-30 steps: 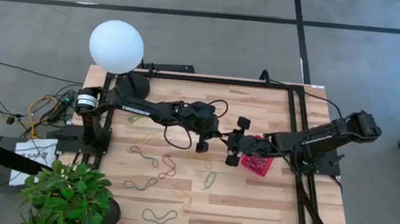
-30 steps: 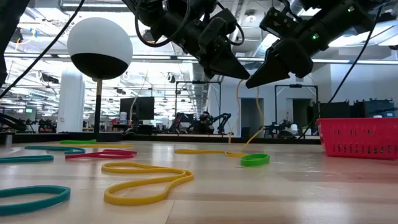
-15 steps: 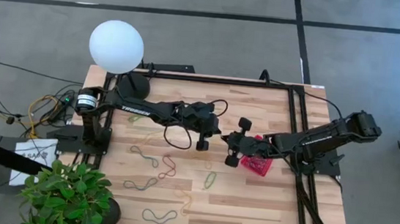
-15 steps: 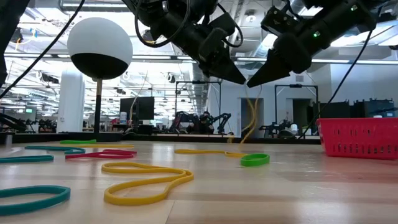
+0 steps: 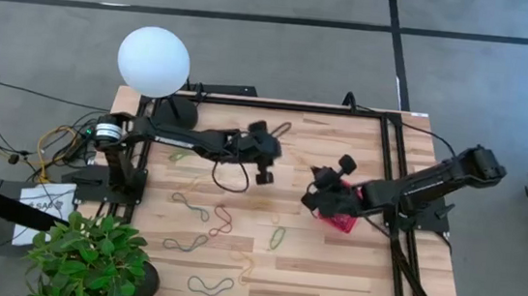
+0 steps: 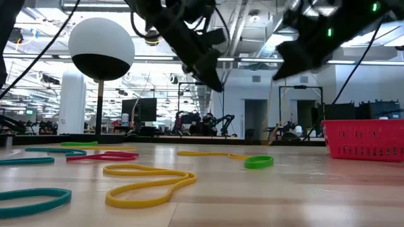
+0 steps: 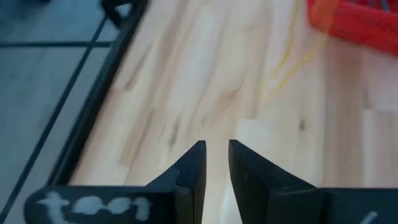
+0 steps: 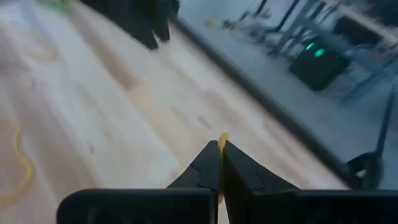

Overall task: Pick and place rubber bands into bin
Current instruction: Put the yellow rubber band into the basket

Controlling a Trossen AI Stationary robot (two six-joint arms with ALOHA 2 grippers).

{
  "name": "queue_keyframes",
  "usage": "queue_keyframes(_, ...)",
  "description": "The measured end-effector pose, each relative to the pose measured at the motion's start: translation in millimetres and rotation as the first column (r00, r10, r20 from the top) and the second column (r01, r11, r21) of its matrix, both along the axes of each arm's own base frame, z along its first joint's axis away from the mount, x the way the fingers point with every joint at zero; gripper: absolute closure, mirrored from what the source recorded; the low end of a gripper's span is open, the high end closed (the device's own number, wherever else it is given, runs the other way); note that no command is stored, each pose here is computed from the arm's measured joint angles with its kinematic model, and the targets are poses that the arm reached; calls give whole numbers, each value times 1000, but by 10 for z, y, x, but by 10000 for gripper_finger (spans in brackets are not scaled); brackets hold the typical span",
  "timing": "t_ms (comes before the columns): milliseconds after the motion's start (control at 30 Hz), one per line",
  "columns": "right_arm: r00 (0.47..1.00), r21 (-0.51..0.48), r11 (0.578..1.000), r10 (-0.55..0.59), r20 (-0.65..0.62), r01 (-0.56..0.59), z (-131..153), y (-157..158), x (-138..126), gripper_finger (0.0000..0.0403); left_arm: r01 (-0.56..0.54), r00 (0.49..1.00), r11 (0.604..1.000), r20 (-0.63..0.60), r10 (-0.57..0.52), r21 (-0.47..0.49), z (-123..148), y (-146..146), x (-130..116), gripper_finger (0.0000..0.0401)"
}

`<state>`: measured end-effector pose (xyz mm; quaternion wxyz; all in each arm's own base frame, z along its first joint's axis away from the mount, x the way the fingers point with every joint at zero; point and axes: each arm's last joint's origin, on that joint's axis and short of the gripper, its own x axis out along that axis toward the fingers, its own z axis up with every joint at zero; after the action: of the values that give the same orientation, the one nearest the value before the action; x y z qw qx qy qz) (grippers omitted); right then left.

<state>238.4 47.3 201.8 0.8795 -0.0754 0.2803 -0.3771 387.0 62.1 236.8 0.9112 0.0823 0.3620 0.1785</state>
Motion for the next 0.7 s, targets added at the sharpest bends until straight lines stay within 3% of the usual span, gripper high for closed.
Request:
queue_keyframes(200, 999, 11, 1000, -20, 28, 20, 464, 171, -162, 402, -22, 1000, 1000, -4, 22, -19, 421, 120, -356, 342)
queue_keyframes(367, 995, 133, 989, -81, 61, 72, 613, 274, -435, 403, -66, 997, 996, 31, 68, -59, 631, 209, -810, 343)
queue_keyframes(500, 989, 271, 954, -140, 41, 124, 539, 363, -613, 403, -40, 987, 989, 146, 61, -141, 454, 168, -1198, 343)
queue_keyframes(700, 977, 346, 914, -208, -42, 210, 334, 452, -661, 403, -28, 941, 975, 324, 100, -219, -10, 33, -1656, 343)
